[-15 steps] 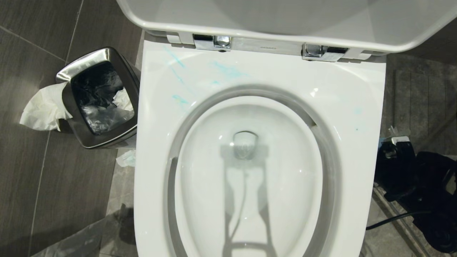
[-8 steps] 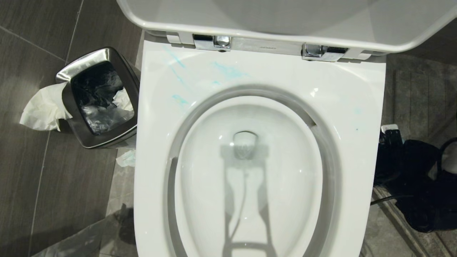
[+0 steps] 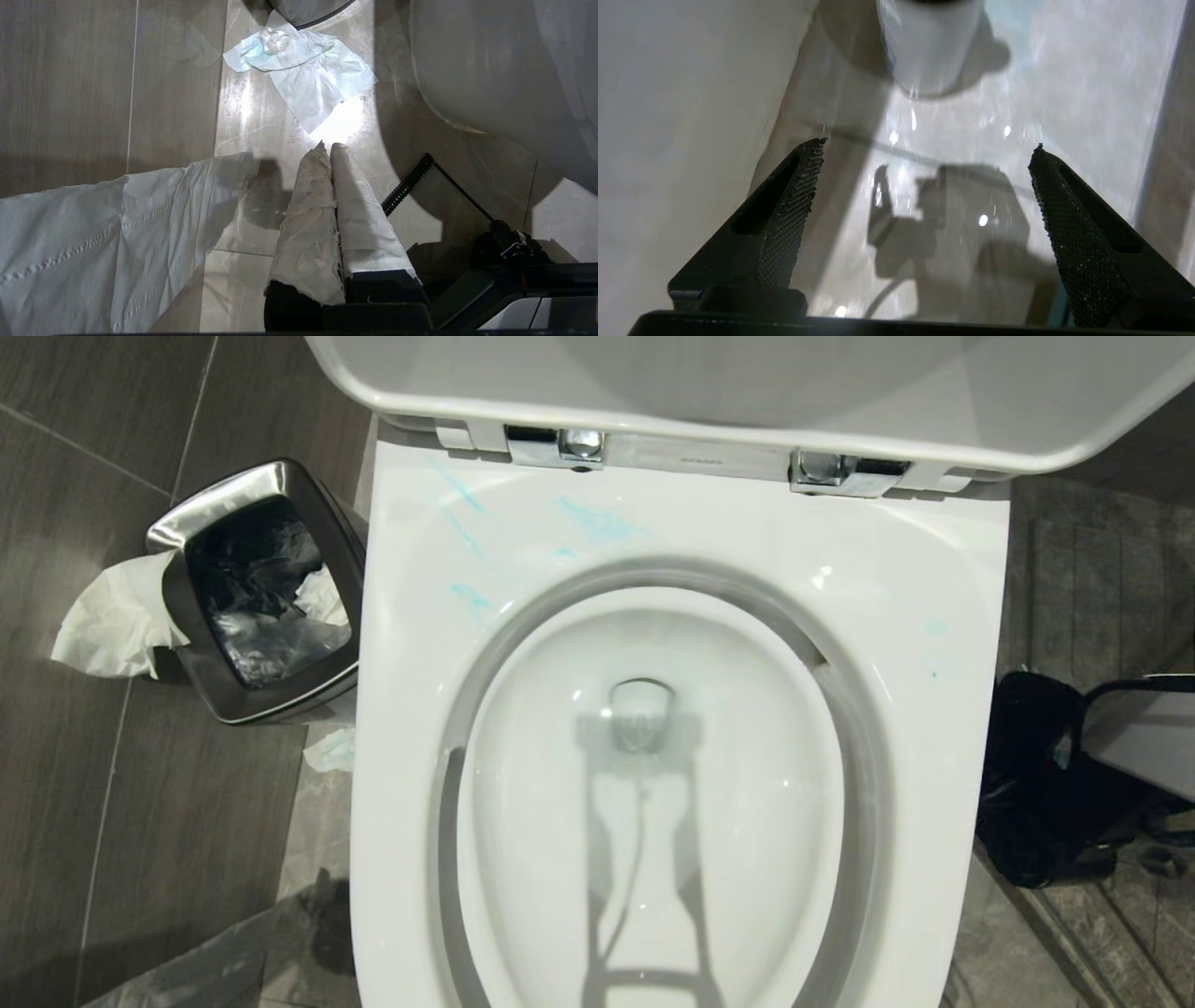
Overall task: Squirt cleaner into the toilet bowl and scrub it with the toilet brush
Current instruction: Pour in the cleaning agent
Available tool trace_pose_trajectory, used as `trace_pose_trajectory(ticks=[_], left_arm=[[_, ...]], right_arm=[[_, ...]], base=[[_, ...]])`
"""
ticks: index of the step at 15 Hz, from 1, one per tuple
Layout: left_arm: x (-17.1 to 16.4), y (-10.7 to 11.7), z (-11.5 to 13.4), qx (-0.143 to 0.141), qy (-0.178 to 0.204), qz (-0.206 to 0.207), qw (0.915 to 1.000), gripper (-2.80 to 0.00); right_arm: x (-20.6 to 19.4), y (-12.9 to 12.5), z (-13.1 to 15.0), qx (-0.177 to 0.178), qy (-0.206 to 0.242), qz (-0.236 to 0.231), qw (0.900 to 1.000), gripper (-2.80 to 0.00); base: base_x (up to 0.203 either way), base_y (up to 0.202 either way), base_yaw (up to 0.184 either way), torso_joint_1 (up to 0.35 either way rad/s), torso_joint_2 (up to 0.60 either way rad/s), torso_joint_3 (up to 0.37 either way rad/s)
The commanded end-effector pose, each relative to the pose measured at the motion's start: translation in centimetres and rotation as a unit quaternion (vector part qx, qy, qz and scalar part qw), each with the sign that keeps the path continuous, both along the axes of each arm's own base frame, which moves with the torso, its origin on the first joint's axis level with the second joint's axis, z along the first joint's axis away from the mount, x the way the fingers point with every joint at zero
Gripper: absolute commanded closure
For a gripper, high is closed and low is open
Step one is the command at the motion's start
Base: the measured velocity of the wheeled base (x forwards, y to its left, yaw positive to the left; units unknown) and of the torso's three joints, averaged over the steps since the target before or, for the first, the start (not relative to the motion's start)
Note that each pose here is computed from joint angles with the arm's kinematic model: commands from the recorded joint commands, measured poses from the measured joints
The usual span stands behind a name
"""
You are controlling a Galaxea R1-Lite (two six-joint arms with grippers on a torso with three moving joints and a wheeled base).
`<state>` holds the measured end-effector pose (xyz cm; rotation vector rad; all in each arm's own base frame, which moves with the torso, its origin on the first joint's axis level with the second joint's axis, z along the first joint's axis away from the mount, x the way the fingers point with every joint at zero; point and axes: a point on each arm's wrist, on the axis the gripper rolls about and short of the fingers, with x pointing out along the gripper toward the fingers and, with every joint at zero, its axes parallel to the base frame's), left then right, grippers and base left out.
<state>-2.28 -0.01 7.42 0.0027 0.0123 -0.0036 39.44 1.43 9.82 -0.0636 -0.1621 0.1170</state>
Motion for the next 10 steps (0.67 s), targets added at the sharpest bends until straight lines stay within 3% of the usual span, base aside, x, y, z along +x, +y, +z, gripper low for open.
trace_pose_trajectory(ticks=[1, 5, 10], left_arm=[[0.0, 0.0, 0.0, 0.000, 0.001, 0.000, 1.0000, 0.00], [0.0, 0.0, 0.0, 0.000, 0.001, 0.000, 1.0000, 0.00], [0.0, 0.0, 0.0, 0.000, 0.001, 0.000, 1.0000, 0.00]], right_arm=[[1.5, 0.1, -0.1, -0.011, -0.022, 0.001, 1.000, -2.80], [3.0, 0.1, -0.1, -0.030, -0.046, 0.005, 0.998, -2.80], [4.3, 0.2, 1.9, -0.040, -0.096, 0.001, 0.995, -2.80]], base=[[0.000, 0.000, 0.000, 0.000, 0.00, 0.000], [0.000, 0.000, 0.000, 0.000, 0.00, 0.000], [0.000, 0.000, 0.000, 0.000, 0.00, 0.000]])
